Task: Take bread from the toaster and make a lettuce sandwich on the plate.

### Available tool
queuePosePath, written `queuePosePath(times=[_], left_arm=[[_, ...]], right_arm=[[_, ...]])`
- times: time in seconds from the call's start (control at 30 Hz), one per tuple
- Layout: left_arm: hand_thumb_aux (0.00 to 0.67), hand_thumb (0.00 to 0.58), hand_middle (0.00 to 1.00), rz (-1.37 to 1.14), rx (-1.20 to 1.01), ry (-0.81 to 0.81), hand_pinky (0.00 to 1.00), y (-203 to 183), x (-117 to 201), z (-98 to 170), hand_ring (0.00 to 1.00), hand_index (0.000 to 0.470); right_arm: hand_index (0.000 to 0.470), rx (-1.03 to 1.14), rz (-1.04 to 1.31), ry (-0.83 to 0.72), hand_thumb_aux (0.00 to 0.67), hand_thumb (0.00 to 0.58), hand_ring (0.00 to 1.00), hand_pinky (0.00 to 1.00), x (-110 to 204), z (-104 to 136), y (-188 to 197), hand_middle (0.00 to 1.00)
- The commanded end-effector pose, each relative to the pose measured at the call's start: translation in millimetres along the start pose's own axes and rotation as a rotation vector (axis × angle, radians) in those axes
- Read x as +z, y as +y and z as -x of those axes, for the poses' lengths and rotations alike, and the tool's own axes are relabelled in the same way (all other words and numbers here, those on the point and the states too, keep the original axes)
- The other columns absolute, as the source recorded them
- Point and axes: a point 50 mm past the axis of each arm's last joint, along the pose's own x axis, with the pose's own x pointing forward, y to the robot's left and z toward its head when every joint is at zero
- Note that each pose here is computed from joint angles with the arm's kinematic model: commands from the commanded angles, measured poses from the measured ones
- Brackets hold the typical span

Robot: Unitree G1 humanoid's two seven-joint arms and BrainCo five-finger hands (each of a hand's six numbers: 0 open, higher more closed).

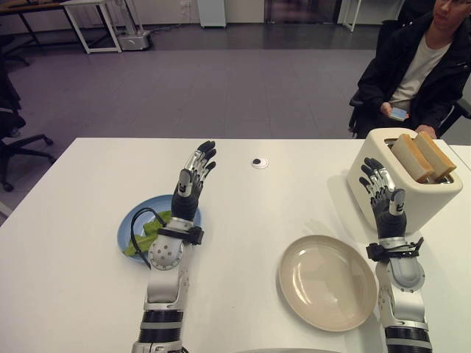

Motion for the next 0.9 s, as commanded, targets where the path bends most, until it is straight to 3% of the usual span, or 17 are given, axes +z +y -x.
queuePosePath(times=[0.03, 0.9], left_arm=[[0.0, 0.0, 0.0, -0.003, -0.003, 0.013, 0.0, 0.2, -1.1, 1.1, 0.0, 0.0], [0.0, 0.0, 0.0, -0.005, -0.004, 0.006, 0.0, 0.2, 0.8, 0.5, 0.0, 0.0]], right_arm=[[0.0, -0.005, -0.009, -0.005, 0.0, 0.0, 0.0, 0.0, 2.1, -1.0, -0.8, 0.0], [0.0, -0.005, 0.01, -0.042, 0.0, 0.0, 0.0, 0.0, 12.2, -4.6, -3.8, 0.0]])
